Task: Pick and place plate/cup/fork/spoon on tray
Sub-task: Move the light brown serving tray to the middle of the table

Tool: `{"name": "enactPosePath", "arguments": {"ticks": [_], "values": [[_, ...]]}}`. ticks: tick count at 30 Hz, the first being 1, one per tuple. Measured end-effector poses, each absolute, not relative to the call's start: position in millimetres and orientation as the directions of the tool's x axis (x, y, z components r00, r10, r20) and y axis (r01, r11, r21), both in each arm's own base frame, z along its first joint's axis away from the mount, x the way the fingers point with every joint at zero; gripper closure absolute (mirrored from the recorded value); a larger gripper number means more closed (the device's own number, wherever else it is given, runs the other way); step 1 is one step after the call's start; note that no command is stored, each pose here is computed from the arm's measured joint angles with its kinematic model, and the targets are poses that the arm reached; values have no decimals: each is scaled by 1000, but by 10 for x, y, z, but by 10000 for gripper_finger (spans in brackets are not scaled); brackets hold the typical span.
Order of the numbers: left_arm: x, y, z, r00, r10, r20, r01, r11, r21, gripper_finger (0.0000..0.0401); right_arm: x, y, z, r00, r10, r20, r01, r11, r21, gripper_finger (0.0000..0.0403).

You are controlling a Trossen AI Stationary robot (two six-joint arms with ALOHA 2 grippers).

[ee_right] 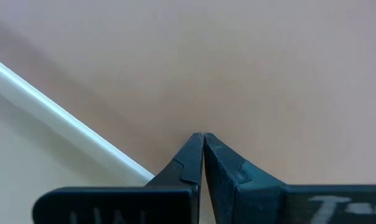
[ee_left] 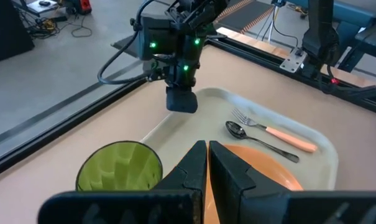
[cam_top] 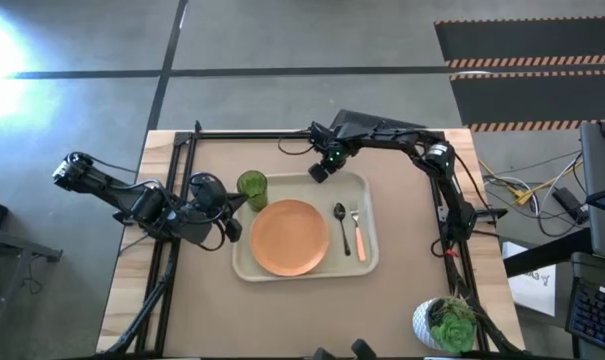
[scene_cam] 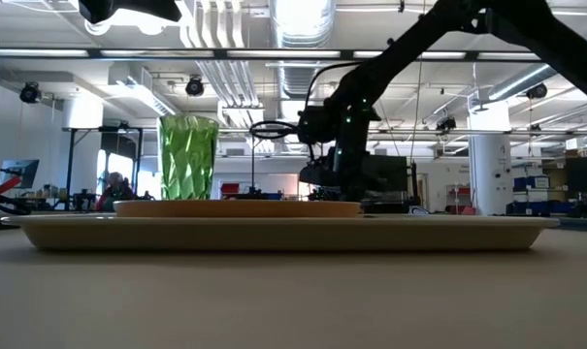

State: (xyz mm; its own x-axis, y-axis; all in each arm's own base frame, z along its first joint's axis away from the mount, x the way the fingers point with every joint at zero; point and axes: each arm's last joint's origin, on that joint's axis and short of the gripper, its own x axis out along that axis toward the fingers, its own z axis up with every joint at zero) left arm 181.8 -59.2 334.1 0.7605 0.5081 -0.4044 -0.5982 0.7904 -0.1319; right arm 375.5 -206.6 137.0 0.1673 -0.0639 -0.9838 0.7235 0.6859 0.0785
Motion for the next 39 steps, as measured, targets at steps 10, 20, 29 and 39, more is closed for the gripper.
{"name": "enactPosePath", "arguments": {"ticks": [10,20,29,39], "values": [[1820,-595,3338,765,495,-413,-589,797,-134,401,3772,-1937,1364,128,-40,-991,731,679,67,394],[1819,-597,3334,766,487,-420,-583,802,-134,401,3769,-1897,1387,117,-39,-992,738,672,61,394],[1819,-597,3333,767,484,-422,-581,803,-134,401,3723,-1862,1507,103,-56,-993,736,676,38,394],[1822,-603,3329,772,465,-433,-567,811,-141,401,3627,-1951,1685,86,-138,-987,737,675,-30,394]]}}
